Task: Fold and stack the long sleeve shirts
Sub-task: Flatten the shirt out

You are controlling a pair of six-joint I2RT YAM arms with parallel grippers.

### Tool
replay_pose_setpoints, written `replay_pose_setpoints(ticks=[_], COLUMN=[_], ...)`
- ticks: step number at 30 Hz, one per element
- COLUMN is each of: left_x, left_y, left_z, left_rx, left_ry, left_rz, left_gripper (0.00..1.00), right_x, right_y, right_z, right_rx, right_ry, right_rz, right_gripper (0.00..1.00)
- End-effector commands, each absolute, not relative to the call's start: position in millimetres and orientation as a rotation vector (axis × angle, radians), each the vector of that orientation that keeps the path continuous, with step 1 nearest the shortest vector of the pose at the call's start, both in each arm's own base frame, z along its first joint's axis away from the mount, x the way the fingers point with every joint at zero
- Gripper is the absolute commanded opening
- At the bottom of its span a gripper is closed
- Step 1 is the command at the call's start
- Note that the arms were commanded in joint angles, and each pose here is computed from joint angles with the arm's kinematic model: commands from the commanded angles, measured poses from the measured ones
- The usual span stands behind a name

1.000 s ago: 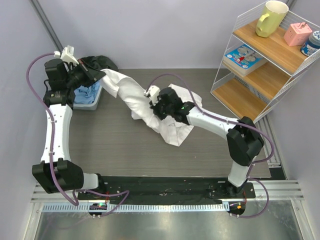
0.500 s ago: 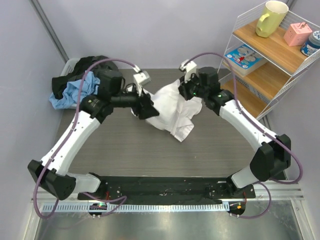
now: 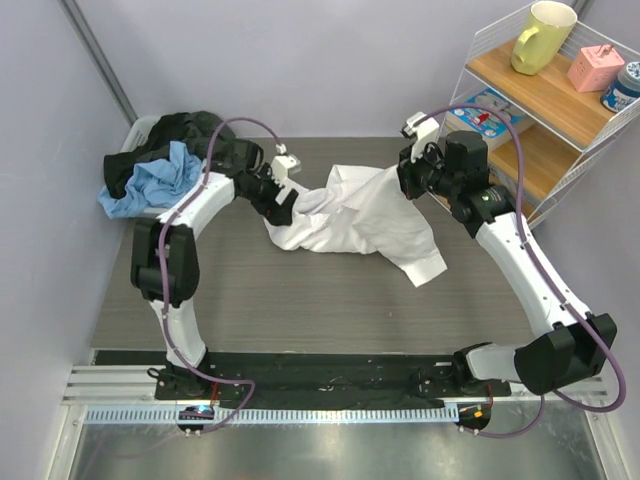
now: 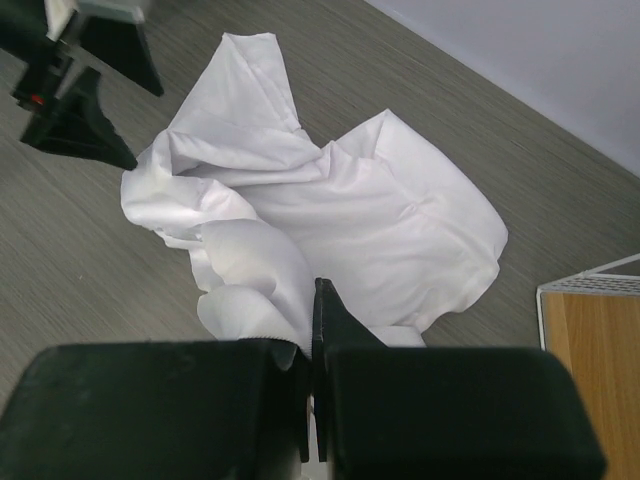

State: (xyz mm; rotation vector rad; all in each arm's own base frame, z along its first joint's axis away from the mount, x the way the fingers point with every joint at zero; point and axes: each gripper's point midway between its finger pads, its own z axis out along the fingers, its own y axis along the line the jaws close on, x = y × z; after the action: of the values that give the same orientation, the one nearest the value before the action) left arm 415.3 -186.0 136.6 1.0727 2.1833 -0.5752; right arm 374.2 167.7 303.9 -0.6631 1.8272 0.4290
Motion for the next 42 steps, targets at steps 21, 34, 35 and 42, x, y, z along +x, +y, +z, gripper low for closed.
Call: replay_pose_setpoints(ticks=[21, 34, 35, 42], left_x=[297.2, 266.5, 266.5, 255.2], left_y=[-176.6, -106.2, -105.8, -142.4], left_z=[202.2, 141.8, 147.2, 105.1], left_rx=[0.906, 1.22, 1.249, 1.543], left_ry=[2.401, 2.328, 2.24, 2.055], left_rz=[-0.619, -0.7, -0.63, -0.386], left_gripper=[0.29, 0.72, 0.72, 0.55], right_x=[299.3, 341.0, 342.3, 346.4], right_y=[96.5, 91.8, 93.5, 95.0], right_z=[425.3, 378.8, 376.0, 364.5], right_rx=[-0.453, -0.428, -0.43, -0.434], right_ry=[1.551, 1.652, 1.654, 1.676], right_rz=[0.157, 0.072, 0.081, 0.083], right_gripper=[0.01, 0.01, 0.01, 0.01])
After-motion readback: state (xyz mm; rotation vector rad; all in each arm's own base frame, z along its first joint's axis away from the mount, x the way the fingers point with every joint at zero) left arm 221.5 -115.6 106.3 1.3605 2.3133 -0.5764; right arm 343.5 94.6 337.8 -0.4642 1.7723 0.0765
